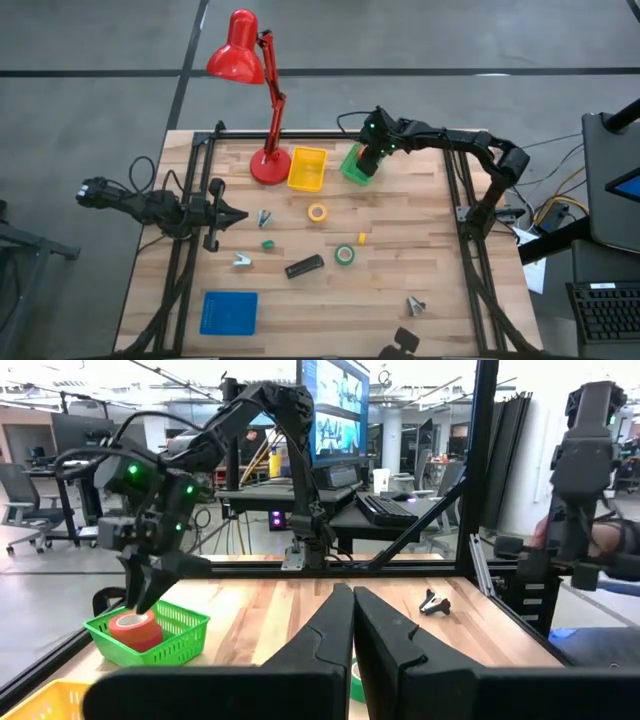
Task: Pick and place Stapler, Stapler remover, tape
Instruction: Put the green tape into the green bin
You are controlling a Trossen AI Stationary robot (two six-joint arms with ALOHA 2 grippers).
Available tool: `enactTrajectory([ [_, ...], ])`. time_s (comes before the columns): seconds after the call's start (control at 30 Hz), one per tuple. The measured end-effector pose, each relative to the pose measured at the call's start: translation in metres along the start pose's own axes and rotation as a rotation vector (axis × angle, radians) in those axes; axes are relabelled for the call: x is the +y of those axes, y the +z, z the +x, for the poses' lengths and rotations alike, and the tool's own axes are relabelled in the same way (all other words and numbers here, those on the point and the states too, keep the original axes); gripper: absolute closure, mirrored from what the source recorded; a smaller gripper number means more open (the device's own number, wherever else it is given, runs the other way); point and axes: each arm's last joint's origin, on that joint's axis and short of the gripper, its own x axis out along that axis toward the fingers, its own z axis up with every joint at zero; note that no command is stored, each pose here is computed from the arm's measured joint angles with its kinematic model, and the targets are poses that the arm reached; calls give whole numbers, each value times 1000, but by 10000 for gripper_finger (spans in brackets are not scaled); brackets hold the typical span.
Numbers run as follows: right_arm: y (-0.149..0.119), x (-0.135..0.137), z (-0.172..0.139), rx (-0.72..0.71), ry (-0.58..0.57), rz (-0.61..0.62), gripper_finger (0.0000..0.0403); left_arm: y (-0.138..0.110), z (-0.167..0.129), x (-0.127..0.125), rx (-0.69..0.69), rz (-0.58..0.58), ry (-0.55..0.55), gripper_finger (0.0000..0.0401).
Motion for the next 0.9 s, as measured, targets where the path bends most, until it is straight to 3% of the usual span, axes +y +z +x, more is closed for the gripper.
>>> enactTrajectory([
  [0.43, 2, 53, -24, -22, 91, -111, 262, 0, 0, 0, 1, 0, 0, 387],
  [0.9, -20, 139, -36, 66, 262, -295, 284, 0, 0, 0, 1, 0, 0, 387],
])
